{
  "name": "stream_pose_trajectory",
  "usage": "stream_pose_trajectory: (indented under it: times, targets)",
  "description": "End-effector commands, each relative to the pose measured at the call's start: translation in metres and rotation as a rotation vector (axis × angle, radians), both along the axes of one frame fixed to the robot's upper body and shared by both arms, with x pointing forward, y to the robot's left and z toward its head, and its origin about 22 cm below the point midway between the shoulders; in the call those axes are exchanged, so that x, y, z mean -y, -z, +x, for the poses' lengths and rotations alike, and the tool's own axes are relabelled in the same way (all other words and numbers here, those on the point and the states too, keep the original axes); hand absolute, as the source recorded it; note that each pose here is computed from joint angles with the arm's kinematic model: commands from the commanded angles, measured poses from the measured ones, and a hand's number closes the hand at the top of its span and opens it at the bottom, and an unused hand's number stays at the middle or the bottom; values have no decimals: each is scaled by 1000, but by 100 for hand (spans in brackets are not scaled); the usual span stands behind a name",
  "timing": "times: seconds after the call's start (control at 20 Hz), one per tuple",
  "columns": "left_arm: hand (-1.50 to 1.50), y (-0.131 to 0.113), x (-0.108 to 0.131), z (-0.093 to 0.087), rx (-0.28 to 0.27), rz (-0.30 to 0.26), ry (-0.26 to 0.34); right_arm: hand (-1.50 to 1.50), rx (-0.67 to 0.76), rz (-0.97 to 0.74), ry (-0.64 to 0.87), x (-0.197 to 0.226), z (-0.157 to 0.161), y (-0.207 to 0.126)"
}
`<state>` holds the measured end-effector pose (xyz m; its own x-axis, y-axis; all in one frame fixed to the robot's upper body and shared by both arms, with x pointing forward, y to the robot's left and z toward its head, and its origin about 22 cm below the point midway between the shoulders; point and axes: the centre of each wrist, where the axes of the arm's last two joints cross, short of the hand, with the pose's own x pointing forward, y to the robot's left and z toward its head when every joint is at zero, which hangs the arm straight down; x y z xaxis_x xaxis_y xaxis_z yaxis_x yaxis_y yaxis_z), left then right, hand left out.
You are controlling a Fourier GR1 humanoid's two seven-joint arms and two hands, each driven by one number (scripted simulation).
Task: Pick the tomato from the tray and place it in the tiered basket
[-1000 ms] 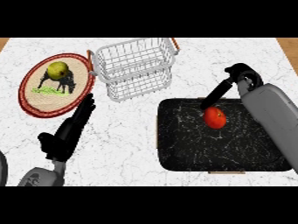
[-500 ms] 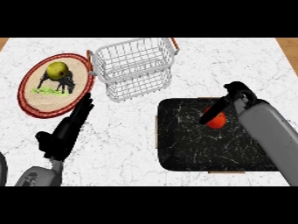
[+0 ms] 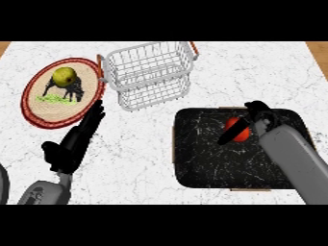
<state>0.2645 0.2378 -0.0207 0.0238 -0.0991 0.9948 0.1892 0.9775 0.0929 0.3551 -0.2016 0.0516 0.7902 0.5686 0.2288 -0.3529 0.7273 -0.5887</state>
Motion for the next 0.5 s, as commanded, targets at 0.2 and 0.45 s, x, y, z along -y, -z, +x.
stream_pose_trajectory:
  times: [0.2, 0.45]
  targets:
    - [0, 15, 0, -6, 1, -3, 13, 150, 22, 25, 174, -7, -2, 2]
    - [0, -9, 1, 8, 1, -8, -19, 150, 111, -47, 122, -10, 1, -8]
